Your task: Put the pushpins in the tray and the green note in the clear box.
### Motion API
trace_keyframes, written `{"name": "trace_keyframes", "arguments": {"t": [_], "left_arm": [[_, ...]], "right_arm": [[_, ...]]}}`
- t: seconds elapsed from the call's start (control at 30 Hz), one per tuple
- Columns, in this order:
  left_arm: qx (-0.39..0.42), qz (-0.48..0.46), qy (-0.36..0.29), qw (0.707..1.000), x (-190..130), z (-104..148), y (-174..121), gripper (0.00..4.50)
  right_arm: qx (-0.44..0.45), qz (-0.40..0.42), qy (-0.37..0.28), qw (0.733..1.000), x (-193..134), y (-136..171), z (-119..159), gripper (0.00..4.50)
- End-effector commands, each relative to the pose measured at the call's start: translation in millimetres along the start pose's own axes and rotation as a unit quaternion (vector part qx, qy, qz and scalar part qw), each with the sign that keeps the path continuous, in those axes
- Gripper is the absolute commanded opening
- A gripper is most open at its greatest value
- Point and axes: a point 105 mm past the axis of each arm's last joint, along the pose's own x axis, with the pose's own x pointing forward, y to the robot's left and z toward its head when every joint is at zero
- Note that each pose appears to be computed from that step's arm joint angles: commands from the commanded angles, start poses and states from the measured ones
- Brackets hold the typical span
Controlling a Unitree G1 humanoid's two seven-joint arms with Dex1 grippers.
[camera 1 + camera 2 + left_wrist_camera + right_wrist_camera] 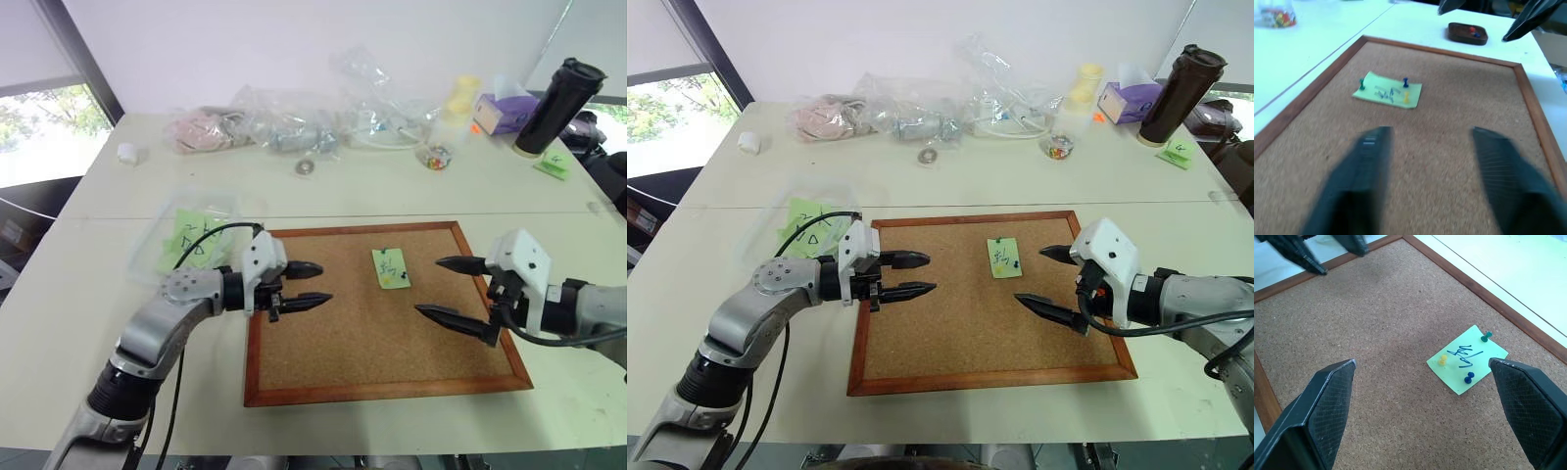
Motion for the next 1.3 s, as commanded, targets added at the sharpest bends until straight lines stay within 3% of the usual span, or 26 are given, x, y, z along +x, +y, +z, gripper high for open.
{"name": "trace_keyframes", "arguments": {"t": [0.03,0.07,0.3,0.67,0.87,1.27,1.3], "left_arm": [[0.02,-0.009,-0.007,1.0,7,4,-5,0.54],[0.019,-0.01,-0.005,1.0,8,1,-5,0.03],[0.007,-0.009,0.037,0.999,10,-34,0,0.03],[-0.015,-0.007,0.075,0.997,9,-76,-4,0.03],[-0.012,0.001,0.08,0.997,8,-82,-4,0.03],[-0.006,0.008,0.081,0.997,7,-83,-5,0.03],[-0.006,0.009,0.08,0.997,7,-83,-5,0.0]], "right_arm": [[-0.017,-0.003,-0.012,1.0,0,-1,6,4.5],[-0.016,-0.002,-0.013,1.0,1,0,6,4.5],[-0.018,-0.003,-0.024,1.0,16,-5,5,4.5],[-0.031,-0.055,-0.019,0.998,61,-41,-1,4.5],[-0.016,-0.085,-0.008,0.996,89,-60,-6,4.5],[-0.005,-0.106,0.024,0.994,105,-75,-24,4.5],[-0.004,-0.106,0.024,0.994,107,-75,-25,4.25]]}}
